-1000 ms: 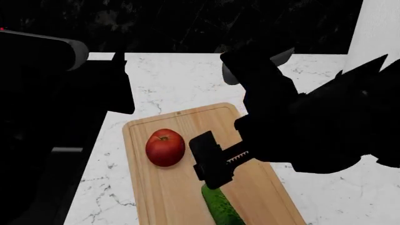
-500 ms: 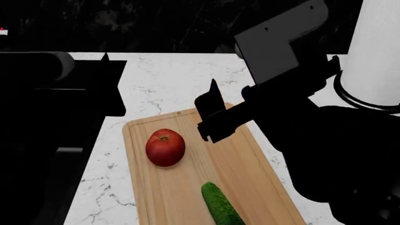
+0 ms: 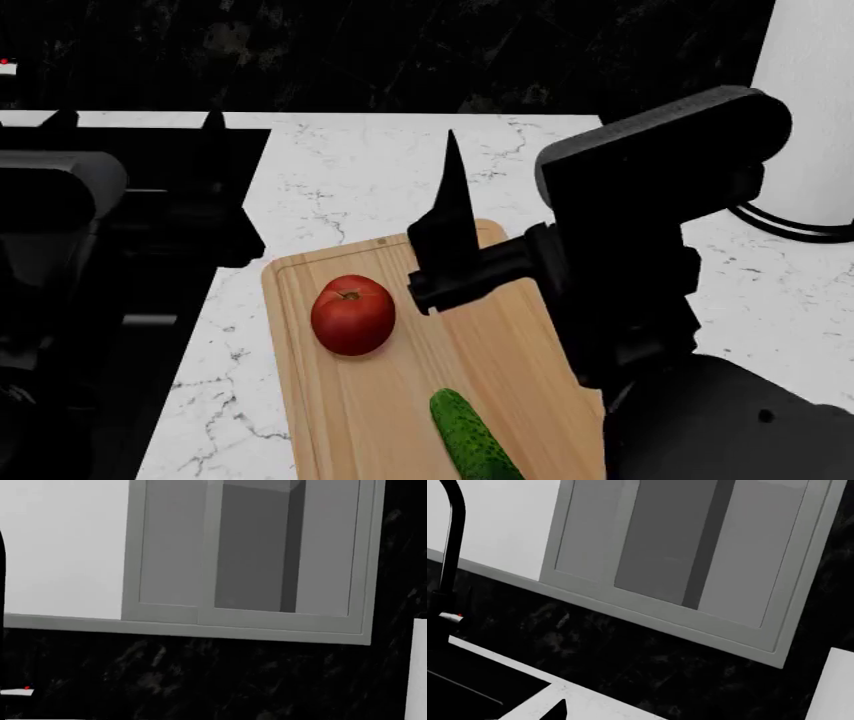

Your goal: Pick the vegetables from the sink and place them on the cutting board.

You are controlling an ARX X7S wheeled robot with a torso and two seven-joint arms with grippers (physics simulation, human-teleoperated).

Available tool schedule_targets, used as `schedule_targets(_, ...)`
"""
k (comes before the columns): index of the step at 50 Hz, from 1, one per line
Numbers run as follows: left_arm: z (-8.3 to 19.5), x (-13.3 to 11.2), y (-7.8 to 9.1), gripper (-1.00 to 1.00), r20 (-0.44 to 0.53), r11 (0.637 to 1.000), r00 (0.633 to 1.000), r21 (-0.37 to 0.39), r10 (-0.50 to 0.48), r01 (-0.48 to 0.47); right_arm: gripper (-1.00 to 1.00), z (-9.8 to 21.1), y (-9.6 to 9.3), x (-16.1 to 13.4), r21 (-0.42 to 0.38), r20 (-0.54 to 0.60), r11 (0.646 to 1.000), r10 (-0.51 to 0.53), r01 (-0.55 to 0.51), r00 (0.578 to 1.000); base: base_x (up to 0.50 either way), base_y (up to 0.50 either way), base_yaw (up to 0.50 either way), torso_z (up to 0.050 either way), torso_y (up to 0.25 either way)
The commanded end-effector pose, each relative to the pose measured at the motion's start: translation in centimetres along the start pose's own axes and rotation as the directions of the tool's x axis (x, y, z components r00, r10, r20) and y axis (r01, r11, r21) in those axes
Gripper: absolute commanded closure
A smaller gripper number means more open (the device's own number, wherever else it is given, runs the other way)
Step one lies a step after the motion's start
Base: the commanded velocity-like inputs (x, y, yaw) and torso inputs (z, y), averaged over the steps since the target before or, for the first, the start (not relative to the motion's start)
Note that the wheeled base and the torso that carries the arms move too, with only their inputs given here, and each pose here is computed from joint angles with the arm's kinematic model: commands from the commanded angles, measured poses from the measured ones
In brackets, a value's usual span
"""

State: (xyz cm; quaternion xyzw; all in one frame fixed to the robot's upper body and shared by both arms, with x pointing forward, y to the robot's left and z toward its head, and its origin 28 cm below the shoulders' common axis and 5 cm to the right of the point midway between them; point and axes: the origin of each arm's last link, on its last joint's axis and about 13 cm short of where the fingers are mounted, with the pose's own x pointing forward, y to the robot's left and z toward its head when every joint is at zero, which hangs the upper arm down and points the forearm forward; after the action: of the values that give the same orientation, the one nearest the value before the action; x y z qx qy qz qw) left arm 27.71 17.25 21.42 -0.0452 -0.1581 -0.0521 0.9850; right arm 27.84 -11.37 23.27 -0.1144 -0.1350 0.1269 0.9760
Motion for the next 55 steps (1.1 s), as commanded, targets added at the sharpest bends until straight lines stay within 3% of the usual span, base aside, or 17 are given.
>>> schedule_targets(1, -0.3, -1.0, -0.3, -1.0, 0.089, 0.998, 0.996, -0.058, 0.002, 0.003, -1.0, -0.2, 0.9, -1.5, -0.025, 0.169, 1.0, -0.009, 0.014, 0.986, 0.0, 0.0, 0.0, 0.0, 0.0)
schedule_targets(14, -1.9, -2.4, 0.2, -1.0, 0.1, 0.999, 0.995, -0.023, 0.025, -0.023, -1.0, -2.5, 1.2, -2.6, -0.011, 0.203, 0.996, -0.079, 0.083, 0.976, 0.0, 0.0, 0.0, 0.0, 0.0)
schedule_targets(30, -0.8, -4.7, 0.6, -1.0, 0.167, 0.998, 0.986, -0.059, 0.013, -0.003, -1.0, -0.2, 2.0, -4.9, 0.019, 0.284, 0.995, -0.096, 0.095, 0.954, 0.0, 0.0, 0.0, 0.0, 0.0)
schedule_targets(55, 1.8, -6.9, 0.3, -1.0, 0.243, 0.996, 0.97, -0.086, 0.001, 0.02, -1.0, 1.8, 2.5, -5.9, 0.026, 0.35, 0.993, -0.119, 0.117, 0.929, 0.0, 0.0, 0.0, 0.0, 0.0)
